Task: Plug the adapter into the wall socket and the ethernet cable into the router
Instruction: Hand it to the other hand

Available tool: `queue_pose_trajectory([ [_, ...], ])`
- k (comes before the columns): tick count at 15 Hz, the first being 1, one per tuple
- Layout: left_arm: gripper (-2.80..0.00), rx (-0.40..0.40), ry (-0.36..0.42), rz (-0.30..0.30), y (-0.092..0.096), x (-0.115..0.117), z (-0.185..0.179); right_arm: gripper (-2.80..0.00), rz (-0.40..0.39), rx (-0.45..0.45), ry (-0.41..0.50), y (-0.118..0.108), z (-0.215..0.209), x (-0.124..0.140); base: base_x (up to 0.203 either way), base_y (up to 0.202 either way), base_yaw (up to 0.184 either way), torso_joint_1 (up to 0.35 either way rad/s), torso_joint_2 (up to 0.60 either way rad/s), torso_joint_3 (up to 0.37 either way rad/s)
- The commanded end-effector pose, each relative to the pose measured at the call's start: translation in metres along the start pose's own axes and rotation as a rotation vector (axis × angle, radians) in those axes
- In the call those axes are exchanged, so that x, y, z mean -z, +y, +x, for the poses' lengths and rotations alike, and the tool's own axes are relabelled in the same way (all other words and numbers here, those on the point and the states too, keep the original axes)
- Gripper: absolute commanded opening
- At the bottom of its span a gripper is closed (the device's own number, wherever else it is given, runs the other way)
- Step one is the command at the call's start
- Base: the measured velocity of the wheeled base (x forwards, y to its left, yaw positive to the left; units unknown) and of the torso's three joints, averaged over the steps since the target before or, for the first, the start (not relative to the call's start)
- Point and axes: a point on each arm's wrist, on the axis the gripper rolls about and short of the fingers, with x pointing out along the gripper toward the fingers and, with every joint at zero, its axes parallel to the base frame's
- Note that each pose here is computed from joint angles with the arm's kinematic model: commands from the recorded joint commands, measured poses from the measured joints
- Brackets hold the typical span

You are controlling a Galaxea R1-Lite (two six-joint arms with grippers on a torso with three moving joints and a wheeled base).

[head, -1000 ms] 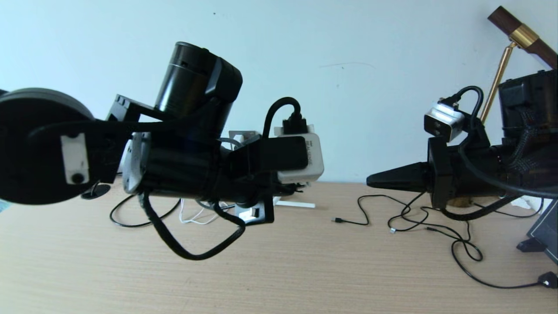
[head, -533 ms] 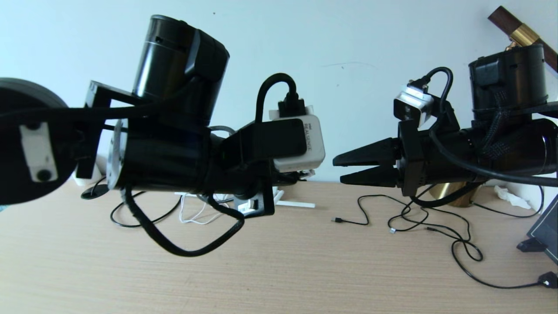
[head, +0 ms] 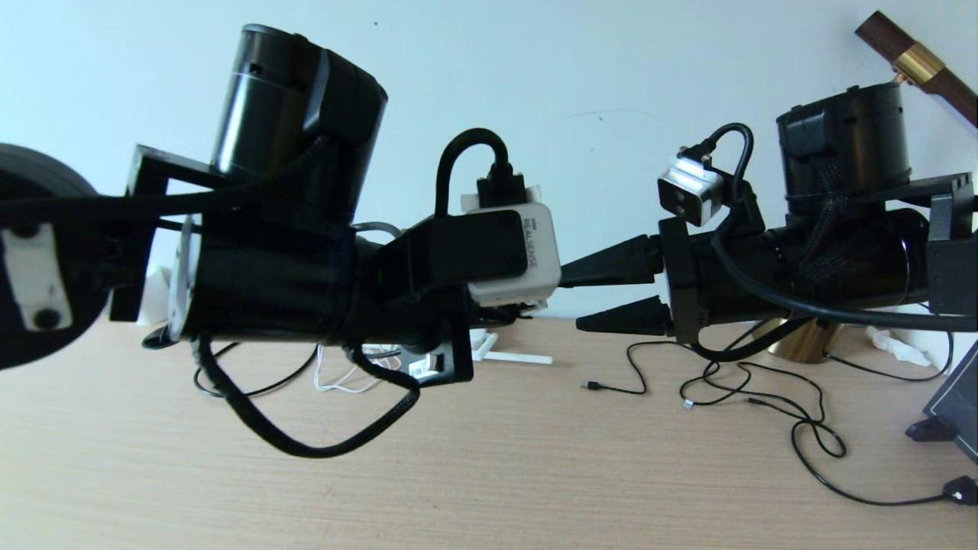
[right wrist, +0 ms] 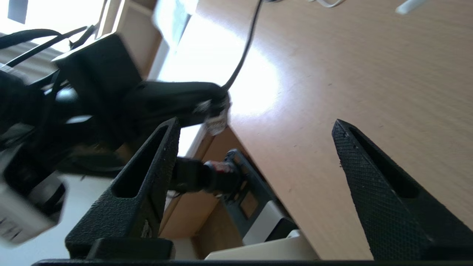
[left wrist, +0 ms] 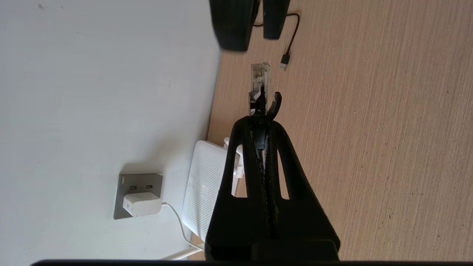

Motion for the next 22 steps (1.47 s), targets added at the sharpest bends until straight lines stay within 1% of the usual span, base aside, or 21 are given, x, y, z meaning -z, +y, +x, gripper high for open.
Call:
queue_pose_trajectory([
  [1,-2.8,0.004,0.001,0.006,-0.001,0.0,0.001,0.0,0.011,0.039,-0.002,-0.006,0.011,0.001,0.0,0.0,0.0,0.0,0.0,0.0],
  [2,-2.8,0.006,0.002,0.006,-0.001,0.0,0.003,0.0,0.009,0.065,-0.008,-0.008,0.016,0.003,0.0,0.0,0.0,0.0,0.0,0.0],
  [6,-2.8,-0.002,-0.021,0.01,-0.002,-0.004,0.015,0.0,0.005,0.066,-0.003,-0.007,0.019,0.004,0.0,0.0,0.0,0.0,0.0,0.0],
  [14,-2.8,0.003,-0.016,0.01,-0.003,-0.003,0.014,0.0,0.002,0.068,-0.014,-0.009,0.023,0.002,0.0,0.0,0.0,0.0,0.0,0.0],
  [18,-2.8,0.007,-0.018,0.011,-0.004,-0.004,0.015,0.0,-0.015,0.074,-0.015,-0.009,0.022,0.004,0.0,0.0,0.0,0.0,0.0,0.0],
  [19,-2.8,0.008,-0.019,0.011,-0.005,-0.005,0.015,-2.8,-0.015,0.074,-0.015,-0.009,0.022,0.003,0.0,0.0,0.0,0.0,0.0,0.0],
  [22,-2.8,0.008,-0.019,0.005,-0.005,-0.005,0.014,-2.8,-0.015,0.073,-0.014,-0.008,0.021,0.004,0.0,0.0,0.0,0.0,0.0,0.0],
])
